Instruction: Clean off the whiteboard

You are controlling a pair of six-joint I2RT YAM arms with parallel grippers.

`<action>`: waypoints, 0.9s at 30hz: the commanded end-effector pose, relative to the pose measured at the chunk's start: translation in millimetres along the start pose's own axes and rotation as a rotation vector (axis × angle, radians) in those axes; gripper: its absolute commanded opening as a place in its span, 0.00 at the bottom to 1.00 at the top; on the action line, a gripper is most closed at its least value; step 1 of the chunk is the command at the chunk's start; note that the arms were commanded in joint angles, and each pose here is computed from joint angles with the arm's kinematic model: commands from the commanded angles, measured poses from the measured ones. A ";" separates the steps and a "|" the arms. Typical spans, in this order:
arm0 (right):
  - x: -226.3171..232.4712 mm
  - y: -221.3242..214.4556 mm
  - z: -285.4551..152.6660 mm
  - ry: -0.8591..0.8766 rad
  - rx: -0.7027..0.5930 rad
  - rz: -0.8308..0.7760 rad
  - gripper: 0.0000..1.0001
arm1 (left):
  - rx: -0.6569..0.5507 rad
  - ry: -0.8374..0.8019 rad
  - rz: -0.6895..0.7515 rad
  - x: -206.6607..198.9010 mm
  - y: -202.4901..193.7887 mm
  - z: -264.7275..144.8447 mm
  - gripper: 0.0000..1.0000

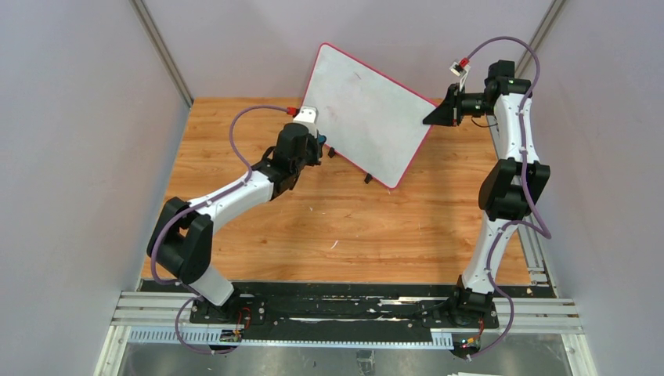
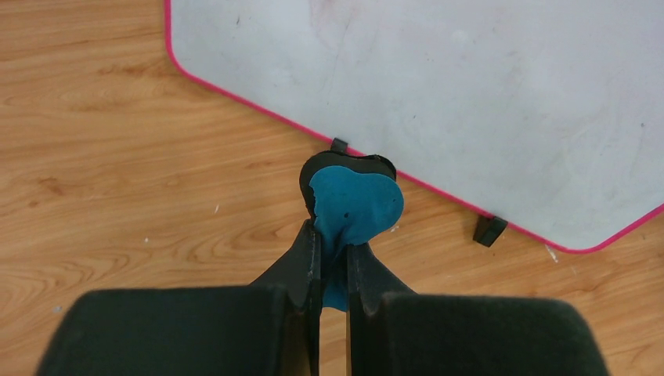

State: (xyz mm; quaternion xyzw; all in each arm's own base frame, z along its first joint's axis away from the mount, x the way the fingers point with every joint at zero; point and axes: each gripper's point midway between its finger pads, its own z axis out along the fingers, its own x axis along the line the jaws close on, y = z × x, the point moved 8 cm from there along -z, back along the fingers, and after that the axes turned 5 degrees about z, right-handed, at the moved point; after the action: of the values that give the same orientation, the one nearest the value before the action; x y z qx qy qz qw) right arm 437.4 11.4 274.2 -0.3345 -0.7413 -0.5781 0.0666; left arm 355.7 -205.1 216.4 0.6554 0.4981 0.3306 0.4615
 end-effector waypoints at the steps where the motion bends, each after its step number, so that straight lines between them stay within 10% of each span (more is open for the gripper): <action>1: 6.6 -7.8 17.4 0.016 0.068 0.023 0.01 | -0.050 0.038 -0.025 6.7 5.2 -10.0 0.00; 27: 7.0 -7.8 18.3 0.019 0.054 0.044 0.01 | 0.349 0.097 0.021 40.5 -40.2 -48.1 0.00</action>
State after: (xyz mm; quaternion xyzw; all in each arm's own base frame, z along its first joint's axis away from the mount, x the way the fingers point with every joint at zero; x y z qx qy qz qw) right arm 438.8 12.8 276.1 -0.3484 -0.7391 -0.5724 0.0683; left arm 312.8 -153.3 180.9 0.6897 0.5637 0.3220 0.3207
